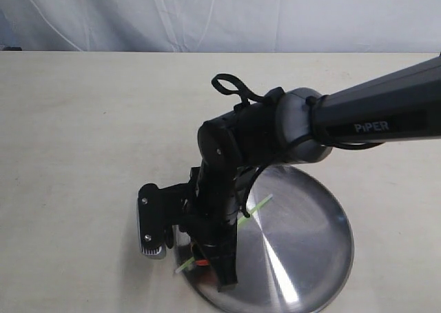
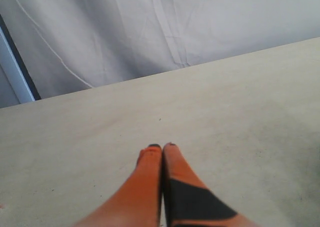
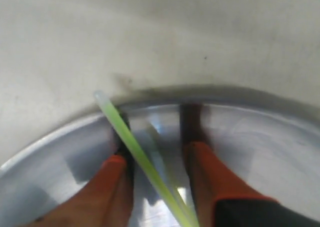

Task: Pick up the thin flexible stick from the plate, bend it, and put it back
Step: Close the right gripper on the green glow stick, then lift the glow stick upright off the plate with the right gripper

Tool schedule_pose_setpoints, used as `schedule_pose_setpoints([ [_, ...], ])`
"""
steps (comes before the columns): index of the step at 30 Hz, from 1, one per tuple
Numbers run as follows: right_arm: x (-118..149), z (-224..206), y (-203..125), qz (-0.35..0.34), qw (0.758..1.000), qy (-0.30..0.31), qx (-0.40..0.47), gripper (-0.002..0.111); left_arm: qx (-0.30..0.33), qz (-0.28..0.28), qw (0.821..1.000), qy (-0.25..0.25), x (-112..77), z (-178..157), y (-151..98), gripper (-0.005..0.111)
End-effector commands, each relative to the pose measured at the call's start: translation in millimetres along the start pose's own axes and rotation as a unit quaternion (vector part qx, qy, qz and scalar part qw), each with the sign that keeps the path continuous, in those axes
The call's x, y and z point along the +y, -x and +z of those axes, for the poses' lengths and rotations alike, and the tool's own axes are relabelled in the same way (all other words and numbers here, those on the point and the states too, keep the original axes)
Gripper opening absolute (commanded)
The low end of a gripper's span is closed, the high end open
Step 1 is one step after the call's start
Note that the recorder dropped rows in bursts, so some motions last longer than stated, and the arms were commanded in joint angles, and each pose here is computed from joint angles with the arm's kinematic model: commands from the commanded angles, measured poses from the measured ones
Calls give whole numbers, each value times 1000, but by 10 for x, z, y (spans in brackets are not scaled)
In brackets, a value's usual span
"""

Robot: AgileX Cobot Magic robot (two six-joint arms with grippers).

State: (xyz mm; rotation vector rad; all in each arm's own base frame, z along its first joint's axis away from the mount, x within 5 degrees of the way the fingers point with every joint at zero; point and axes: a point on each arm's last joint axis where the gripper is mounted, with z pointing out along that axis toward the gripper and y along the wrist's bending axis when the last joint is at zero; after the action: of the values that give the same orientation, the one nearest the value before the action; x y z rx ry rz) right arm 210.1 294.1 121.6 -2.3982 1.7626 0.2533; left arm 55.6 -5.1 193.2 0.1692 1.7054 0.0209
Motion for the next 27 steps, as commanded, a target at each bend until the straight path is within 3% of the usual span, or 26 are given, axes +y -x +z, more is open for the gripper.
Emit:
schedule_pose_setpoints([
  [1, -11, -5, 7, -5, 1000, -4, 0, 36, -8, 0, 1000, -4, -4, -1, 4, 0],
  [4, -12, -5, 6, -6, 1000, -4, 1, 27, -8, 0, 1000, -4, -4, -1, 4, 0],
  [8, -12, -5, 6, -6, 1000, -4, 1, 0, -8, 0, 1000, -4, -4, -1, 4, 0],
  [16, -10, -109, 31, 42, 999, -14, -9, -1, -8, 0, 1000, -4, -4, -1, 4, 0],
  [21, -35, -455, 93, 119, 990, -69, -44, -1, -8, 0, 1000, -4, -4, -1, 4, 0],
  [25, -57, -833, 178, 176, 969, -131, -112, -1, -8, 0, 1000, -4, -4, -1, 4, 0],
  [27, -70, -1122, 252, 250, 934, -168, -190, -1, -8, 0, 1000, -4, -4, -1, 4, 0],
])
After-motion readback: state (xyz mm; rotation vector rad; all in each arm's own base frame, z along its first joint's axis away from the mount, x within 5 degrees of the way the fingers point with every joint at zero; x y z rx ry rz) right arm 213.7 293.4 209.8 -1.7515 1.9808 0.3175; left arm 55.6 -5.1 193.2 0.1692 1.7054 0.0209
